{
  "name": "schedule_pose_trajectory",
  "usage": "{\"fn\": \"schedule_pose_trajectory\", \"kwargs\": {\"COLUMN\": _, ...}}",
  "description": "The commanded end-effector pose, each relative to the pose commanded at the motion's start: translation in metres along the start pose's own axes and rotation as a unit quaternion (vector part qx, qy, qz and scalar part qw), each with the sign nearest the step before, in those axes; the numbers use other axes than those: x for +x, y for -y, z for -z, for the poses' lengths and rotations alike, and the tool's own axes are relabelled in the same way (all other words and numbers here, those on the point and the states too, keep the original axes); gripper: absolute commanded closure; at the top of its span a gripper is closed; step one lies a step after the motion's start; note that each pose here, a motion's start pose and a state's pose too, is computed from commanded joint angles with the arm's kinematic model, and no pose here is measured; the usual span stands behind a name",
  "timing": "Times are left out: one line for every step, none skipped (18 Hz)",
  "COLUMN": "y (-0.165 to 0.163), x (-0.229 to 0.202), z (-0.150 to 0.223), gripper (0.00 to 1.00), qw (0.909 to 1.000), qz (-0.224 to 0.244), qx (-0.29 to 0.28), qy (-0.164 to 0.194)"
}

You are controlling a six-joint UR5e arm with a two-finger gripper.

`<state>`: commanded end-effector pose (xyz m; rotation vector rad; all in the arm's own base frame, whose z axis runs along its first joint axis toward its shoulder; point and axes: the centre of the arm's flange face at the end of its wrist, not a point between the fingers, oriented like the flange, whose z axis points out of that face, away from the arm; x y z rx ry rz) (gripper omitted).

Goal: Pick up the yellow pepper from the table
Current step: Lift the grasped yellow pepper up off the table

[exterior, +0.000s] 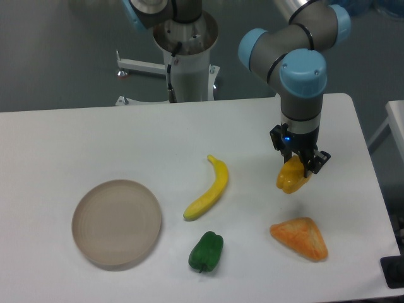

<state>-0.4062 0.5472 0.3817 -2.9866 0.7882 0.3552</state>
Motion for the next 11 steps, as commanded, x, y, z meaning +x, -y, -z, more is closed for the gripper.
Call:
{"fn": "schedule_pose_trajectory", "kwargs": {"y": 0.0000, "x": 0.0000, "z": 0.0000, "gripper": 0.45, "qw": 1.0000, "qz": 0.000, "qx": 0.000, "qy": 0.000}}
{"fn": "schedule_pose_trajectory", "kwargs": {"y": 0.0000, "x": 0.0000, "z": 0.0000, "gripper": 0.45, "qw": 1.0000, "qz": 0.000, "qx": 0.000, "qy": 0.000}}
{"fn": "schedule_pose_trajectory", "kwargs": {"y": 0.0000, "x": 0.0000, "z": 0.0000, "gripper": 0.45, "qw": 1.0000, "qz": 0.000, "qx": 0.000, "qy": 0.000}}
{"fn": "schedule_pose_trajectory", "kwargs": {"y": 0.0001, "x": -0.0005, "z": -0.0004, "gripper": 0.45, "qw": 1.0000, "qz": 0.000, "qx": 0.000, "qy": 0.000}}
{"fn": "schedule_pose_trajectory", "kwargs": {"y": 0.0000, "x": -0.0005, "z": -0.0004, "gripper": 0.45, "qw": 1.0000, "qz": 0.000, "qx": -0.001, "qy": 0.000}}
{"fn": "schedule_pose_trajectory", "kwargs": {"y": 0.0001, "x": -0.0005, "z": -0.0004, "gripper": 0.45, "qw": 1.0000, "qz": 0.000, "qx": 0.000, "qy": 0.000}}
{"fn": "schedule_pose_trajectory", "kwargs": {"y": 0.0001, "x": -0.0005, "z": -0.0004, "gripper": 0.45, "qw": 1.0000, "qz": 0.000, "qx": 0.000, "qy": 0.000}}
{"fn": "schedule_pose_trajectory", "kwargs": {"y": 0.0002, "x": -0.0006, "z": -0.0014, "gripper": 0.45, "qw": 1.0000, "qz": 0.000, "qx": 0.000, "qy": -0.001}}
{"fn": "schedule_pose_trajectory", "kwargs": {"y": 0.0002, "x": -0.0007, "z": -0.0002, "gripper": 0.45, "qw": 1.0000, "qz": 0.000, "qx": 0.000, "qy": 0.001}}
{"fn": "schedule_pose_trajectory", "kwargs": {"y": 0.0003, "x": -0.0007, "z": -0.0013, "gripper": 0.45, "qw": 1.0000, "qz": 0.000, "qx": 0.000, "qy": 0.000}}
{"fn": "schedule_pose_trajectory", "kwargs": {"y": 0.0002, "x": -0.0003, "z": -0.0020, "gripper": 0.45, "qw": 1.0000, "qz": 0.001, "qx": 0.000, "qy": -0.001}}
